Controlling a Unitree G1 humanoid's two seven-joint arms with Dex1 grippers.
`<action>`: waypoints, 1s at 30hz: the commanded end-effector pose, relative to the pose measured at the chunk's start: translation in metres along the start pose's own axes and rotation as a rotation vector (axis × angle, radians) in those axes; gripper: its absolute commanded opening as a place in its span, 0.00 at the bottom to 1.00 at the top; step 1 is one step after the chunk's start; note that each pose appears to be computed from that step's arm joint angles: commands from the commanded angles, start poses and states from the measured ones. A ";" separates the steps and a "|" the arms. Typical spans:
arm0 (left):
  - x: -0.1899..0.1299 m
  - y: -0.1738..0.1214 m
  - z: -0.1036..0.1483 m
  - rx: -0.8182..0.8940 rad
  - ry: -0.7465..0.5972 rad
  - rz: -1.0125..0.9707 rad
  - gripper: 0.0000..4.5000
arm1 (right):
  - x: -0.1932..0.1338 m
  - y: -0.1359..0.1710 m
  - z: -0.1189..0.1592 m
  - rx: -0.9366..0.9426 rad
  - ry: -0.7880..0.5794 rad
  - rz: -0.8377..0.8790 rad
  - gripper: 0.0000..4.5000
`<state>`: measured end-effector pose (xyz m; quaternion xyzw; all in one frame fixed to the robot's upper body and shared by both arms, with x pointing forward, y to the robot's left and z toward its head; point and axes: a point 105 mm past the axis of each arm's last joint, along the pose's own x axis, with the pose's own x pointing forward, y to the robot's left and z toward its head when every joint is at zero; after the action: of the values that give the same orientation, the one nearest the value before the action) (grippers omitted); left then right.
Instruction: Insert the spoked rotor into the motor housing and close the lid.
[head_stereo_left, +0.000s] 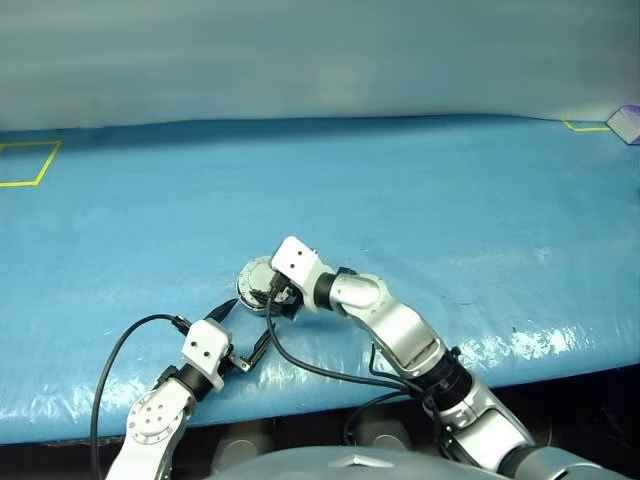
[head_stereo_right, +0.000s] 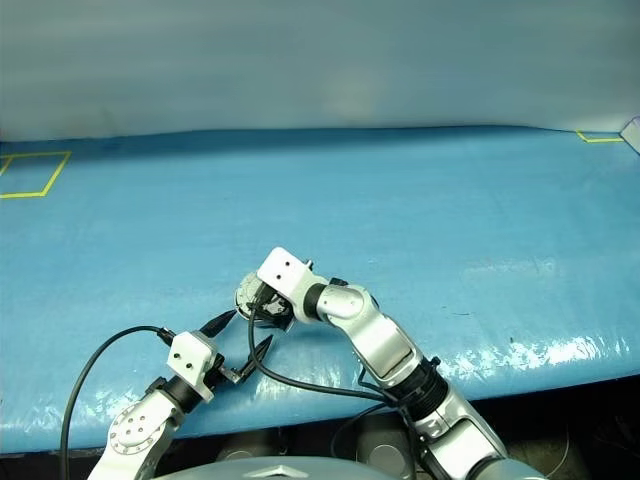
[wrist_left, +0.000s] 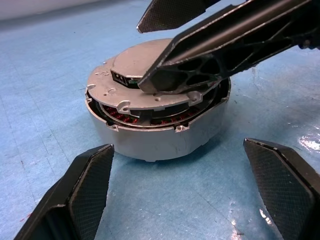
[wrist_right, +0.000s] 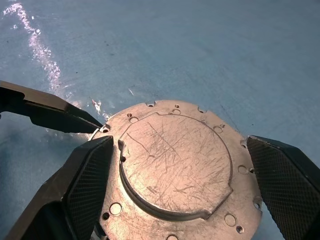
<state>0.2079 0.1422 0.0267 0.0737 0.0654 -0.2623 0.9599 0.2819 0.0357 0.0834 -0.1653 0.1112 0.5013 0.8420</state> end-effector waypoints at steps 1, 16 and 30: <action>0.001 -0.003 0.009 0.013 -0.037 -0.011 1.00 | 0.000 0.005 0.006 -0.018 -0.011 0.029 1.00; 0.000 -0.003 0.007 0.004 -0.034 -0.007 1.00 | -0.001 0.009 0.028 -0.032 -0.067 0.021 0.67; -0.003 -0.003 0.005 0.001 -0.030 -0.003 1.00 | 0.004 0.013 0.011 -0.026 -0.009 0.003 0.67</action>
<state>0.2044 0.1418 0.0245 0.0702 0.0691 -0.2621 0.9600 0.2755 0.0443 0.0822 -0.1759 0.1223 0.4994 0.8394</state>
